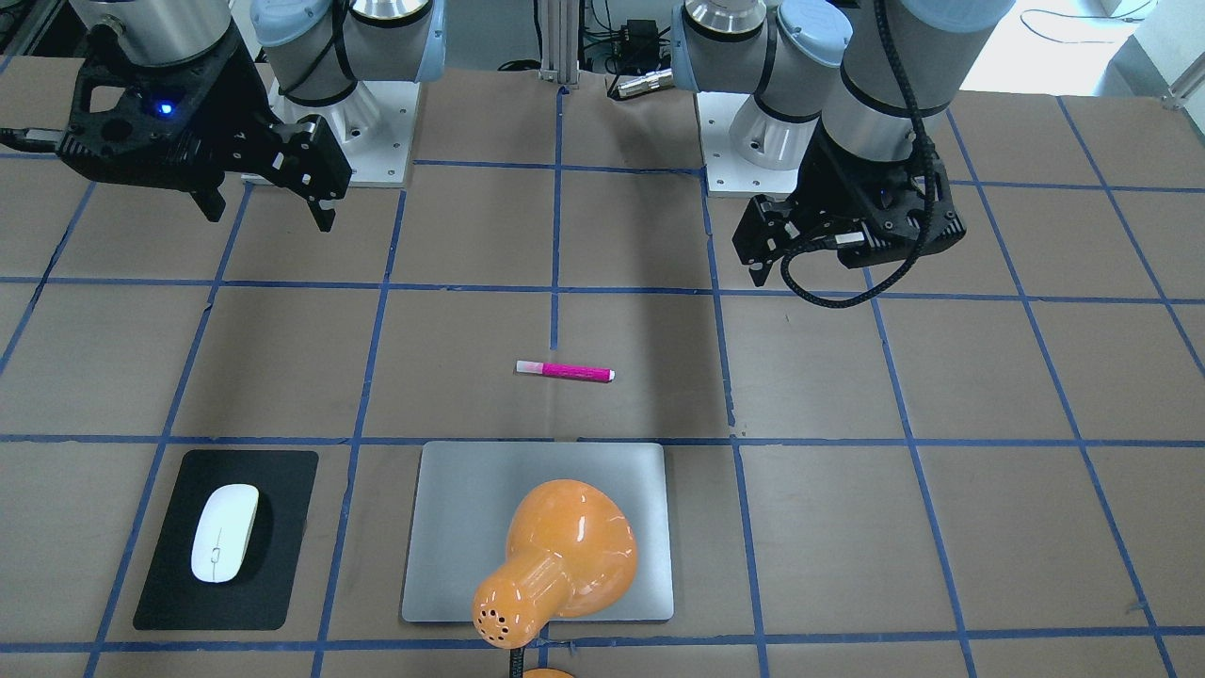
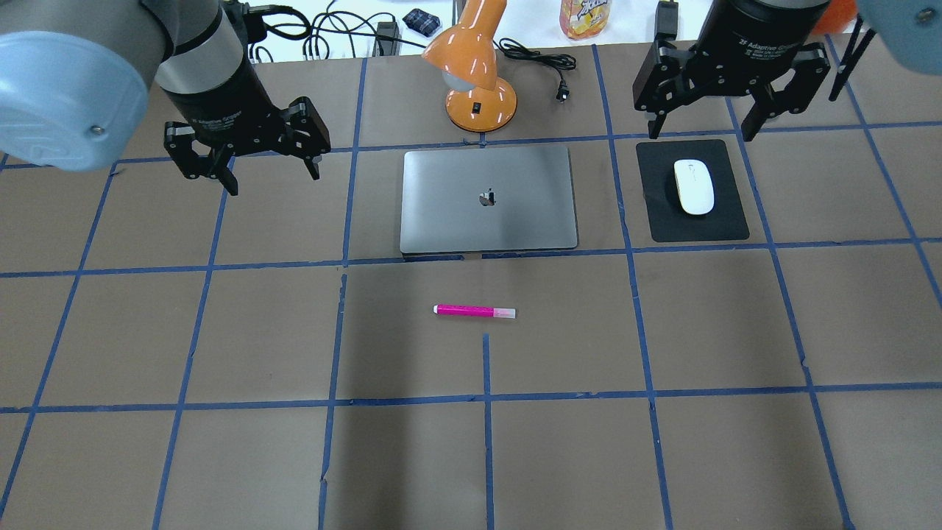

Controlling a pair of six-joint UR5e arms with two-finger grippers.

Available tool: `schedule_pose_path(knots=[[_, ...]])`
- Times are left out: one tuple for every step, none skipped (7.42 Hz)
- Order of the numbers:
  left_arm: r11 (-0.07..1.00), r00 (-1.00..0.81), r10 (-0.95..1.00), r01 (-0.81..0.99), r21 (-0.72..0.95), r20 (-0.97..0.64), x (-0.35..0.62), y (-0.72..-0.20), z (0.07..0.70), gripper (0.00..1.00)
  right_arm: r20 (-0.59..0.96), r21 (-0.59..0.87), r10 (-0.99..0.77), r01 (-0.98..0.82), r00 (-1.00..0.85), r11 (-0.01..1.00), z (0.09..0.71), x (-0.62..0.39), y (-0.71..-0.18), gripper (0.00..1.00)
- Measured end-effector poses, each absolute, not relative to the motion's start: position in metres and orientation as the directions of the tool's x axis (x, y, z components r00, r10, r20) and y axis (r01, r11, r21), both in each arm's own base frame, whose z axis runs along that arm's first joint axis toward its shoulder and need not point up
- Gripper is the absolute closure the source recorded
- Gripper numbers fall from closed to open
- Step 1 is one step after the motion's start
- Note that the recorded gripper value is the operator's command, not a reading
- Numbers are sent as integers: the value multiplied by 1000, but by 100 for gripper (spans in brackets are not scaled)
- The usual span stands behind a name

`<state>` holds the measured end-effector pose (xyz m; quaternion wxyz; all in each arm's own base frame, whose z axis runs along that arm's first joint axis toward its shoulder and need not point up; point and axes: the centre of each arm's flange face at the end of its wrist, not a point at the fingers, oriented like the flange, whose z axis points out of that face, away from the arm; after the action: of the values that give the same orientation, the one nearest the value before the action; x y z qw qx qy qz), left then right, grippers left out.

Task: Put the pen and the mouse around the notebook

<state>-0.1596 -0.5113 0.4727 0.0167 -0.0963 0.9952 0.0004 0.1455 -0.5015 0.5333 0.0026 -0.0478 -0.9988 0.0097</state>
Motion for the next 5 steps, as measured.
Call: schedule_pose_path(knots=[[983, -982, -183, -183, -5, -35, -164, -514, 472, 0, 4, -19, 99, 98, -995, 995, 534, 145, -502, 0], [984, -983, -180, -180, -5, -35, -166, -515, 472, 0, 5, -18, 100, 100, -995, 995, 533, 145, -503, 0], [985, -984, -173, -173, -2, -34, -165, -515, 470, 0, 6, -17, 100, 100, -995, 995, 533, 145, -503, 0], [987, -987, -159, -159, 1, -33, -163, -514, 469, 0, 7, -18, 98, 98, -995, 995, 532, 145, -503, 0], [989, -988, -148, -148, 0, -34, -160, -511, 470, 0, 6, -20, 95, 95, -995, 995, 532, 146, -503, 0]])
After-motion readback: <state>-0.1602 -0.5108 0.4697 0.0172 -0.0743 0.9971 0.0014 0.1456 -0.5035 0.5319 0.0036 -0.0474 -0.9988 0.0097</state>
